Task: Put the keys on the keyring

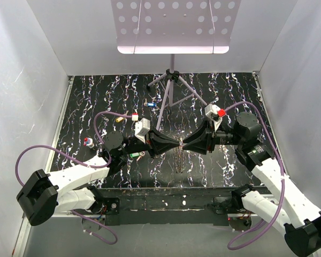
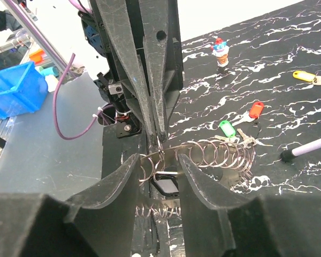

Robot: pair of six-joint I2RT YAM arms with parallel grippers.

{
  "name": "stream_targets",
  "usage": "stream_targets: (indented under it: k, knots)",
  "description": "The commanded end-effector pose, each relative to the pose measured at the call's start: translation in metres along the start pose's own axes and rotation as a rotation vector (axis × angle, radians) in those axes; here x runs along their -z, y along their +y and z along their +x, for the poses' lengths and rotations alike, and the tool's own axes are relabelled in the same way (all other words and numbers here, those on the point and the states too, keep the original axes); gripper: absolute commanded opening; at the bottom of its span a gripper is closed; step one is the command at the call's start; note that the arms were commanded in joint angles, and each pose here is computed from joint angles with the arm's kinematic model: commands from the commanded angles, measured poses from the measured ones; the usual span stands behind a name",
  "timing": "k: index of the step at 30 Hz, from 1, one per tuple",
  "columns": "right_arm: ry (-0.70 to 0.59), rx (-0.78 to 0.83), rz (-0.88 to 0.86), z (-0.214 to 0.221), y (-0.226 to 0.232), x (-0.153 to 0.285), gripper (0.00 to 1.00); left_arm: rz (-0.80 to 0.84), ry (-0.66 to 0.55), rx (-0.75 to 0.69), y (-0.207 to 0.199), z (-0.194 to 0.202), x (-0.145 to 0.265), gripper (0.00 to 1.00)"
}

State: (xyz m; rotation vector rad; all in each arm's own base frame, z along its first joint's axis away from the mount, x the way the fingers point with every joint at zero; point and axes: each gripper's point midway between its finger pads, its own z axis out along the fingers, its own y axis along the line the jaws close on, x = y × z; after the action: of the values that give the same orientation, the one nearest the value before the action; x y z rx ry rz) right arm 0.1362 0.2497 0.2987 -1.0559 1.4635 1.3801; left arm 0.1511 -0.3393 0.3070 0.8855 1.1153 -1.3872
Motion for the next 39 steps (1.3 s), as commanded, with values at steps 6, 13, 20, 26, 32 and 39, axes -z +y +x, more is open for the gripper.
stream_targets:
  k: [6, 13, 20, 26, 32, 39]
  knots:
    - [-0.046, 0.027, -0.022, -0.026, 0.004, -0.003, 0.37, -0.018, -0.048, -0.037, -0.001, -0.014, 0.003, 0.0]
    - [-0.028, 0.005, -0.041, -0.022, 0.005, -0.007, 0.31, -0.031, -0.052, -0.035, 0.0, -0.015, 0.004, 0.0]
    - [-0.02, 0.014, -0.061, -0.021, 0.006, -0.009, 0.19, -0.034, -0.056, -0.037, 0.0, -0.015, 0.005, 0.0]
    - [-0.012, 0.036, -0.089, -0.022, 0.01, -0.01, 0.15, -0.037, -0.057, -0.027, 0.001, -0.013, 0.004, 0.0]
    - [-0.011, 0.041, -0.087, -0.023, 0.009, -0.012, 0.25, -0.045, -0.061, -0.024, 0.002, -0.013, 0.005, 0.0]
    - [0.006, 0.04, -0.105, -0.02, 0.012, -0.013, 0.19, -0.054, -0.065, -0.023, 0.003, -0.013, 0.006, 0.0]
